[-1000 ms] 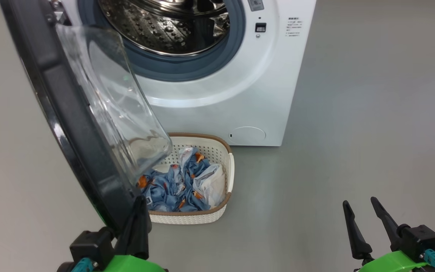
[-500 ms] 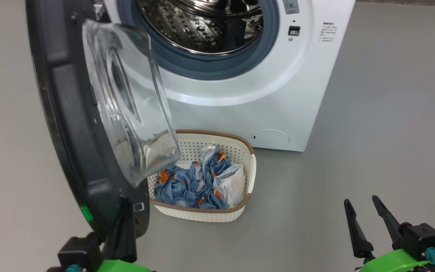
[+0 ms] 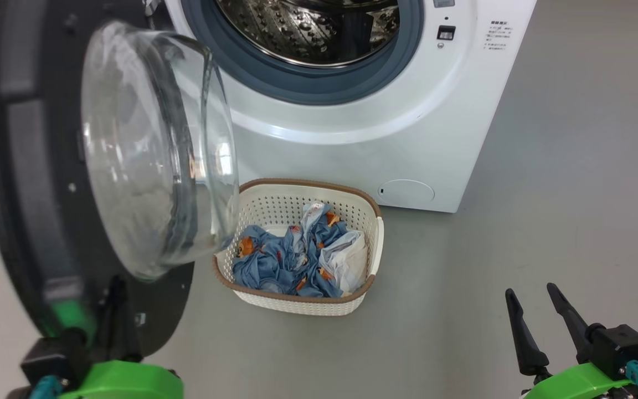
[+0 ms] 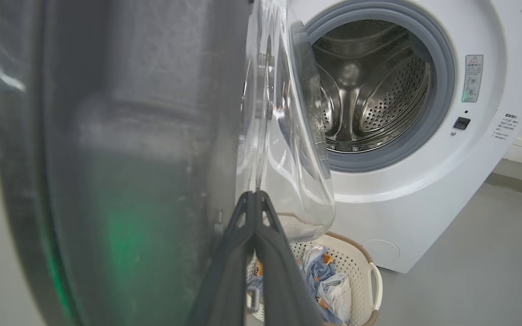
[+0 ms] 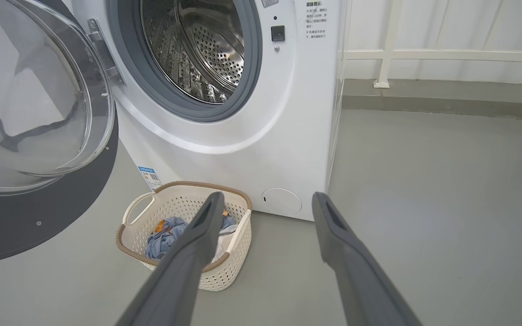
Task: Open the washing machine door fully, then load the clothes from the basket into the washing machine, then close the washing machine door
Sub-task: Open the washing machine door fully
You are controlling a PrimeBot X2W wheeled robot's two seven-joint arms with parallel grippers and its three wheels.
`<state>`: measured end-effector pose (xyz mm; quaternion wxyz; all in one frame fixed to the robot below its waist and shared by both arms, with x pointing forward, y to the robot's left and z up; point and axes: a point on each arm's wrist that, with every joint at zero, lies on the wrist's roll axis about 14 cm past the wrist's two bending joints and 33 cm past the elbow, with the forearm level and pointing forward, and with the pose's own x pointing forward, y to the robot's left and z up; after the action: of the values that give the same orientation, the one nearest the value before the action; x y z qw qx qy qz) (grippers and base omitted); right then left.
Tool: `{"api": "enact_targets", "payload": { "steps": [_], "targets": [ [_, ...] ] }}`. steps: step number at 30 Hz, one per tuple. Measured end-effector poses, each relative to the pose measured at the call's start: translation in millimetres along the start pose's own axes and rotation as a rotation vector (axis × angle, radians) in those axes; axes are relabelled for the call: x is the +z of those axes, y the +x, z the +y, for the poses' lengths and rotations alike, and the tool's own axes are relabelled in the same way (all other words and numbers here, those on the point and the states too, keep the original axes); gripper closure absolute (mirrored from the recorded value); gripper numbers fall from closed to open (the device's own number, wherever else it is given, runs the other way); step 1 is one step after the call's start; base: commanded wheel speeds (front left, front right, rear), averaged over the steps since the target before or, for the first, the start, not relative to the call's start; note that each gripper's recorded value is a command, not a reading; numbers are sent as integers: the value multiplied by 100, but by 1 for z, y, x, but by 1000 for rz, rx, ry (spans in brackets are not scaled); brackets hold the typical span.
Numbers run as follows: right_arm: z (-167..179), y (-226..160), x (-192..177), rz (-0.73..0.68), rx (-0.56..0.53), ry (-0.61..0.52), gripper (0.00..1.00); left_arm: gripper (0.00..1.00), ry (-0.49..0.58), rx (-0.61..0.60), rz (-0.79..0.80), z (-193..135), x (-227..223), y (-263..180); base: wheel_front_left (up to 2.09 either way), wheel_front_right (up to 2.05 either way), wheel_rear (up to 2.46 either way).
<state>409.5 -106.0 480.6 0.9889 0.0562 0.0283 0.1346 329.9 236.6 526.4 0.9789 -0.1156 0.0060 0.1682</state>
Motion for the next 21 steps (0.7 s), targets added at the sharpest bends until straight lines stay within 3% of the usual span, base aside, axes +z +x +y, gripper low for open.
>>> {"api": "enact_targets", "payload": {
  "steps": [21],
  "targets": [
    [-8, 28, -10, 22, -8, -4, 0, 100, 58, 247, -95, 97, 16, 50, 0, 0, 0]
  ]
}}
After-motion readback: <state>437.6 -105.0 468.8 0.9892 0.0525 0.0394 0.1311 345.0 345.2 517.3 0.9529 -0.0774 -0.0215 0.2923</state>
